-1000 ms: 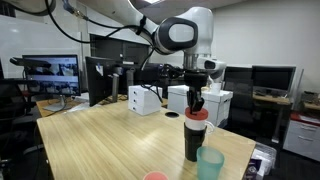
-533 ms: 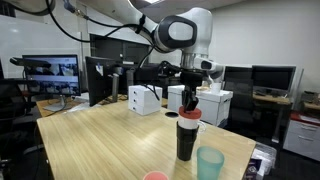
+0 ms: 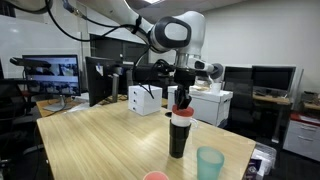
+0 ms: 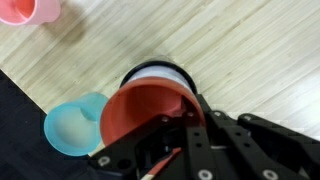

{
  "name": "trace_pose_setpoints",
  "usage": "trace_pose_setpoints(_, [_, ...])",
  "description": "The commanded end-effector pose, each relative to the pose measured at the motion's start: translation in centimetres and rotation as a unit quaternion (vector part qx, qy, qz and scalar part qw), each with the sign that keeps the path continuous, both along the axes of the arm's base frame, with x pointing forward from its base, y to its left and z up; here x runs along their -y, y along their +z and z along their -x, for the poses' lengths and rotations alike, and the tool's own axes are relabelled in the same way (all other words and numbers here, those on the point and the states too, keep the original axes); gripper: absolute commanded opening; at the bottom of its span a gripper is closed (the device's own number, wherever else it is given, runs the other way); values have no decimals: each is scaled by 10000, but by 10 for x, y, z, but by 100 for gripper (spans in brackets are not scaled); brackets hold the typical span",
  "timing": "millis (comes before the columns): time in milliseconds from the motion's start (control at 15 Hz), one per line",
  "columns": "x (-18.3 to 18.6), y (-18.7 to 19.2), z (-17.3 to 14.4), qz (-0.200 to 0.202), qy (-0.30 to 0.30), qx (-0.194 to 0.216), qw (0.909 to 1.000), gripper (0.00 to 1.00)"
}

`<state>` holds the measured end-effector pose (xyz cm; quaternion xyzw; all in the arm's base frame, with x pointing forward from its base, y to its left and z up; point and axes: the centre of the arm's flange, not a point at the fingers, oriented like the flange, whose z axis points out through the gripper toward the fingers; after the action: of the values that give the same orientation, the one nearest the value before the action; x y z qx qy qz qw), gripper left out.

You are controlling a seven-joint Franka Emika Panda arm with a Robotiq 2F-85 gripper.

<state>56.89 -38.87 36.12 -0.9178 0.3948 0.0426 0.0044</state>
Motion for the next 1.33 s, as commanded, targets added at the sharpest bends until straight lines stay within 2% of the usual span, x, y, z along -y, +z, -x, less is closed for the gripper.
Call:
trace_pose_setpoints(0, [-26, -11, 20, -31, 357, -288, 9989, 5])
trace_pose_setpoints(467, [-51, -13, 27, -46, 673, -415, 9969, 5])
trace_pose_setpoints(800, [-57, -12, 34, 6, 721, -260, 9971, 5])
trace_pose_setpoints(867, [-57, -12, 35, 10, 740, -266, 9969, 12])
trace_pose_setpoints(933, [-57, -13, 36, 19, 765, -267, 9967, 32])
trace_pose_setpoints(1133, [-60, -23, 42, -17, 838, -348, 9959, 50])
trace_pose_setpoints(1267, [-62, -29, 45, -23, 878, -368, 9955, 66])
